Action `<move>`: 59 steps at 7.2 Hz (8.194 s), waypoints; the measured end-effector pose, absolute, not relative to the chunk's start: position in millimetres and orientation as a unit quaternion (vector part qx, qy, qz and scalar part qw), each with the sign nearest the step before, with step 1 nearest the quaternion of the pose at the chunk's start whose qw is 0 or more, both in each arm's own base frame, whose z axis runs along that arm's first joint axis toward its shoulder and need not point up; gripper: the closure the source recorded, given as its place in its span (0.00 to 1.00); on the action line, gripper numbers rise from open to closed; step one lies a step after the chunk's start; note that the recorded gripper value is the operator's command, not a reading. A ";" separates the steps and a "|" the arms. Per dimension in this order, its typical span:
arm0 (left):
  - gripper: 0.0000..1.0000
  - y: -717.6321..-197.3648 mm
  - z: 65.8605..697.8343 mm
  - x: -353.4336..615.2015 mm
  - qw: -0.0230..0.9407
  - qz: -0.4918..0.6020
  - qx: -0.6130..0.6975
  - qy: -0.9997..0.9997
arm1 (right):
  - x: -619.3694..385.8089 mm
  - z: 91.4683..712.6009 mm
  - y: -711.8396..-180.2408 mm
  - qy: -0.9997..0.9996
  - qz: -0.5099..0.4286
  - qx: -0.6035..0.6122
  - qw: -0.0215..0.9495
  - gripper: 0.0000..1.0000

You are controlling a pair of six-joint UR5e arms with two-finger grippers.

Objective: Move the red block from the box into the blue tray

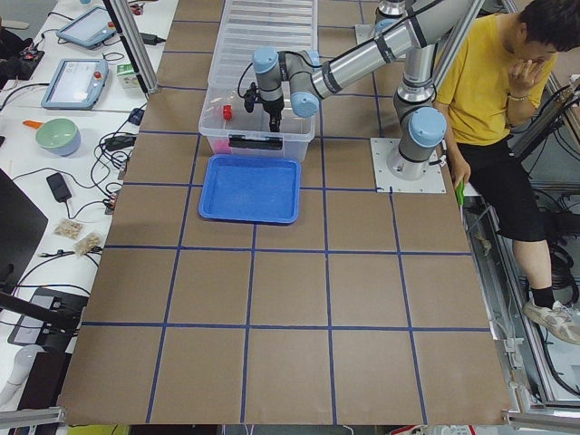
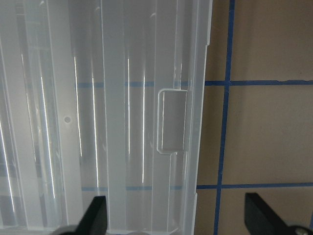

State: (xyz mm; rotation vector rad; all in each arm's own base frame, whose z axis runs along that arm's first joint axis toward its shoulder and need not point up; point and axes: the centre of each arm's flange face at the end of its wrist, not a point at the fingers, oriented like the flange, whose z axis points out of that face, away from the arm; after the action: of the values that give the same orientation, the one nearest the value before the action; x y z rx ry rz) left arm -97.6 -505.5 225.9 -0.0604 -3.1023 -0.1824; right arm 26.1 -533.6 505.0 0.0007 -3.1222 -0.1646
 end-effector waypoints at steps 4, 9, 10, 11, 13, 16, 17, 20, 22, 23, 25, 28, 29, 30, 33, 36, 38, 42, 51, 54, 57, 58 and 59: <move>0.00 -507.2 208.0 -90.9 0.021 -0.072 -0.005 -0.997 | 39.2 504.1 -532.0 -0.998 -0.053 -0.014 0.005 0.00; 0.40 -501.5 184.7 -89.8 0.019 -0.088 -0.002 -0.996 | 63.0 496.0 -531.0 -0.998 -0.058 -0.018 0.008 0.00; 0.63 -501.0 182.5 -89.5 0.019 -0.090 0.001 -0.996 | 66.6 495.8 -530.1 -0.998 -0.058 -0.026 0.008 0.00; 0.80 -501.8 180.1 -89.1 0.018 -0.093 0.009 -0.995 | 74.1 495.1 -528.9 -0.998 -0.059 -0.032 0.010 0.00; 1.00 -504.6 179.3 -88.6 0.017 -0.093 0.026 -0.995 | 85.1 492.3 -527.9 -0.998 -0.062 -0.023 0.013 0.00; 1.00 -512.3 201.2 -88.2 0.013 -0.077 0.028 -0.997 | 86.5 491.2 -527.8 -0.998 -0.063 -0.019 0.014 0.00; 1.00 -519.8 222.5 -87.7 0.012 -0.075 0.027 -0.997 | 86.4 491.0 -527.7 -0.998 -0.063 -0.020 0.015 0.00; 1.00 -541.5 330.8 -86.5 0.012 -0.080 0.024 -0.996 | 86.5 490.9 -527.7 -0.998 -0.063 -0.020 0.015 0.00; 1.00 -546.4 384.1 -68.4 -0.005 -0.062 0.023 -0.998 | 84.7 491.1 -528.6 -0.998 -0.062 -0.023 0.016 0.00; 1.00 -547.9 395.0 -43.5 -0.018 -0.055 0.019 -0.998 | 79.0 491.0 -529.9 -0.998 -0.061 -0.026 0.016 0.00; 1.00 -551.0 394.3 51.6 -0.014 -0.055 0.006 -0.998 | 48.3 490.1 -534.4 -0.997 -0.062 -0.042 0.014 0.00; 1.00 -550.7 335.4 178.4 0.054 -0.048 -0.025 -0.997 | -11.9 475.4 -544.6 -0.996 -0.078 -0.051 0.006 0.00; 1.00 -555.5 299.1 191.4 0.065 -0.043 -0.034 -0.996 | -33.3 459.4 -552.5 -0.994 -0.092 -0.062 0.000 0.00; 1.00 -558.0 265.0 196.0 0.067 -0.039 -0.037 -0.996 | -49.8 445.4 -558.8 -0.992 -0.104 -0.068 -0.005 0.00; 0.08 -562.2 205.3 195.9 0.056 -0.022 -0.040 -0.997 | -78.8 412.6 -578.1 -0.992 -0.112 -0.048 -0.012 0.00; 0.03 -568.6 216.8 189.4 0.047 -0.020 -0.046 -0.998 | -88.1 379.2 -582.3 -0.992 -0.120 -0.045 -0.015 0.00; 0.03 -574.8 259.9 175.0 0.046 -0.024 -0.057 -0.997 | -88.9 368.3 -574.8 -0.992 -0.115 -0.045 -0.012 0.00; 0.00 -564.7 415.9 94.1 0.044 -0.040 -0.035 -0.998 | -84.5 351.4 -562.0 -0.991 -0.126 -0.039 -0.017 0.00; 0.00 -492.3 506.9 -124.1 -0.002 0.018 -0.077 -0.997 | -46.8 349.1 -558.2 -0.992 -0.123 -0.030 -0.021 0.00; 0.00 -491.8 497.5 -106.9 -0.004 0.009 -0.055 -0.998 | -9.5 349.7 -562.5 -0.993 -0.116 -0.035 -0.011 0.00; 0.00 -490.3 493.6 -106.3 -0.005 0.007 -0.054 -0.998 | 40.7 349.1 -565.8 -0.994 -0.104 -0.045 0.001 0.00; 0.00 -490.3 493.1 -106.4 -0.005 0.007 -0.054 -0.999 | 56.7 348.9 -566.0 -0.994 -0.099 -0.048 0.005 0.00; 0.00 -490.6 492.7 -106.4 -0.005 0.008 -0.054 -0.998 | 70.2 348.9 -565.6 -0.994 -0.096 -0.050 0.007 0.00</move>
State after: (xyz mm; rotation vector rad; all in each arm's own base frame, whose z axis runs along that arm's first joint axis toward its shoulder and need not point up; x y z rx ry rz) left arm -106.4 -490.6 492.7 -0.1707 -3.1461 0.0238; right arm 70.2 -565.6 348.9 -0.1571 -3.1085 -0.2990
